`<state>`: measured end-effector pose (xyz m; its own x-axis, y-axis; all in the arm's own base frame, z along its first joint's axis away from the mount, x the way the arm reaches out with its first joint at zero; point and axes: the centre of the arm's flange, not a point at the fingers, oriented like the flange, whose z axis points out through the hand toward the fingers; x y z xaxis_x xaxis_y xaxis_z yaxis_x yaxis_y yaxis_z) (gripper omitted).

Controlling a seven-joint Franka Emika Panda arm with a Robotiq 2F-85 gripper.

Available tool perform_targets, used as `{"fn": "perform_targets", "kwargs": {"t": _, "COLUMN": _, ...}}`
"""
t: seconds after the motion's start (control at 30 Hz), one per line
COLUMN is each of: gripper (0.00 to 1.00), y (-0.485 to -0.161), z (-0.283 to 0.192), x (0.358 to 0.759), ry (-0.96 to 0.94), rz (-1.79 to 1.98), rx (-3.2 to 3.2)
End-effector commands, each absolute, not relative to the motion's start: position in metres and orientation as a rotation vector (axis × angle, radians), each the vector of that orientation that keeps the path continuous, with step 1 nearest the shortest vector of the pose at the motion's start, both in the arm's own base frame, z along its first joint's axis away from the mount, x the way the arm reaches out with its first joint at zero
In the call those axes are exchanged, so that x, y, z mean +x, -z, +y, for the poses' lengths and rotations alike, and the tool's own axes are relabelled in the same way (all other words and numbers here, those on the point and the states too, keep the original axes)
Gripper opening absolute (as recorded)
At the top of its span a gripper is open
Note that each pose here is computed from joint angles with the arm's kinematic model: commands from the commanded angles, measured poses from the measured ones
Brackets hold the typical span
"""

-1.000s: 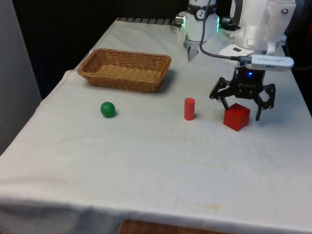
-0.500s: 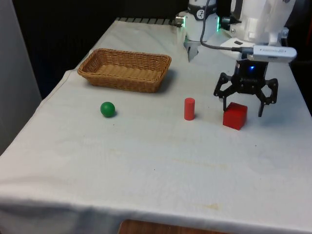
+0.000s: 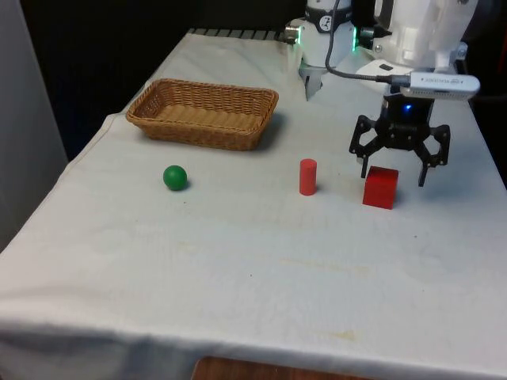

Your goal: Pick up the object to the left of the cylinder and place it into the basket.

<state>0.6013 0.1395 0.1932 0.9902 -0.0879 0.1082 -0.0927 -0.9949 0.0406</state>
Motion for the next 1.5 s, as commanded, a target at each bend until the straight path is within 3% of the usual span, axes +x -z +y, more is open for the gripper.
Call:
{"fn": "perform_targets", "kwargs": {"t": 0.0, "gripper": 1.0, "y": -0.192, "z": 0.14, "x": 0.6, "ry": -0.173, "rz": -0.151, "rx": 3.083}}
{"fn": "perform_targets", "kwargs": {"t": 0.53, "gripper": 0.97, "y": -0.185, "z": 0.144, "x": 0.601, "ry": -0.156, "rz": -0.174, "rx": 3.078}}
{"fn": "perform_targets", "kwargs": {"t": 0.57, "gripper": 0.74, "y": -0.184, "z": 0.144, "x": 0.601, "ry": -0.155, "rz": -0.174, "rx": 3.077}}
{"fn": "perform_targets", "kwargs": {"t": 0.6, "gripper": 0.61, "y": -0.184, "z": 0.144, "x": 0.601, "ry": -0.155, "rz": -0.176, "rx": 3.077}}
{"fn": "perform_targets", "kwargs": {"t": 0.77, "gripper": 0.07, "y": -0.184, "z": 0.144, "x": 0.601, "ry": -0.154, "rz": -0.177, "rx": 3.077}}
{"fn": "perform_targets", "kwargs": {"t": 0.8, "gripper": 0.0, "y": -0.185, "z": 0.145, "x": 0.6, "ry": -0.151, "rz": -0.171, "rx": 3.082}}
{"fn": "perform_targets", "kwargs": {"t": 1.1, "gripper": 0.0, "y": -0.184, "z": 0.145, "x": 0.601, "ry": -0.152, "rz": -0.177, "rx": 3.077}}
{"fn": "perform_targets", "kwargs": {"t": 1.47, "gripper": 0.0, "y": -0.217, "z": 0.138, "x": 0.598, "ry": -0.155, "rz": -0.169, "rx": 3.081}}
